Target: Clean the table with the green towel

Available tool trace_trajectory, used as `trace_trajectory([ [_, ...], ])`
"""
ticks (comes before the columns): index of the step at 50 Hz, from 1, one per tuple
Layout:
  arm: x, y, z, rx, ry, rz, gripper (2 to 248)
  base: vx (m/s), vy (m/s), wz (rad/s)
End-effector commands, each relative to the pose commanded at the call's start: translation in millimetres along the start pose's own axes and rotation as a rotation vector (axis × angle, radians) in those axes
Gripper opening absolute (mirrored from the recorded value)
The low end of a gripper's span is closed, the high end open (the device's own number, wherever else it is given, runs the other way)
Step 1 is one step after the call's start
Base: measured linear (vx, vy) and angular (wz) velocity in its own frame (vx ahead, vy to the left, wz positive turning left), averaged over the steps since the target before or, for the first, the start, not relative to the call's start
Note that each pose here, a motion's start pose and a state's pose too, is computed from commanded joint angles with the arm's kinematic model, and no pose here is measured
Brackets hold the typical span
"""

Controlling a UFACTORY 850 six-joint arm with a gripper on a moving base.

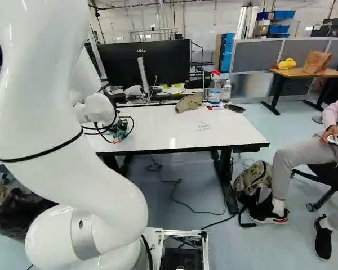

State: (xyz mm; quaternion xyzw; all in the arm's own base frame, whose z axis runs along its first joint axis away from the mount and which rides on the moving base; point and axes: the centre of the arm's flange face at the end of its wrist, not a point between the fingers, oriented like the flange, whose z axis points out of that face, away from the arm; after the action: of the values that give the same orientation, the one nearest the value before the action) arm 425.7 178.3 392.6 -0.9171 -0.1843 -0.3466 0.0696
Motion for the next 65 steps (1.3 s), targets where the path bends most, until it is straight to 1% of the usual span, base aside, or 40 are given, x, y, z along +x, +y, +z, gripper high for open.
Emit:
trace_trajectory([
  [5,5.8,-3.9,5,0.006,0.002,-0.006,50,0.0,0.0,0.0],
  [14,6.0,-4.4,5,0.006,0.002,-0.007,50,0.0,0.0,0.0],
  [25,8.6,-2.2,-4,0.003,0.02,-0.004,50,0.0,0.0,0.0],
  [38,5.0,13.0,-27,-0.02,0.049,0.021,50,0.0,0.0,0.0],
  [65,0.6,50.2,-70,-0.085,0.117,0.085,50,0.0,0.0,0.0],
])
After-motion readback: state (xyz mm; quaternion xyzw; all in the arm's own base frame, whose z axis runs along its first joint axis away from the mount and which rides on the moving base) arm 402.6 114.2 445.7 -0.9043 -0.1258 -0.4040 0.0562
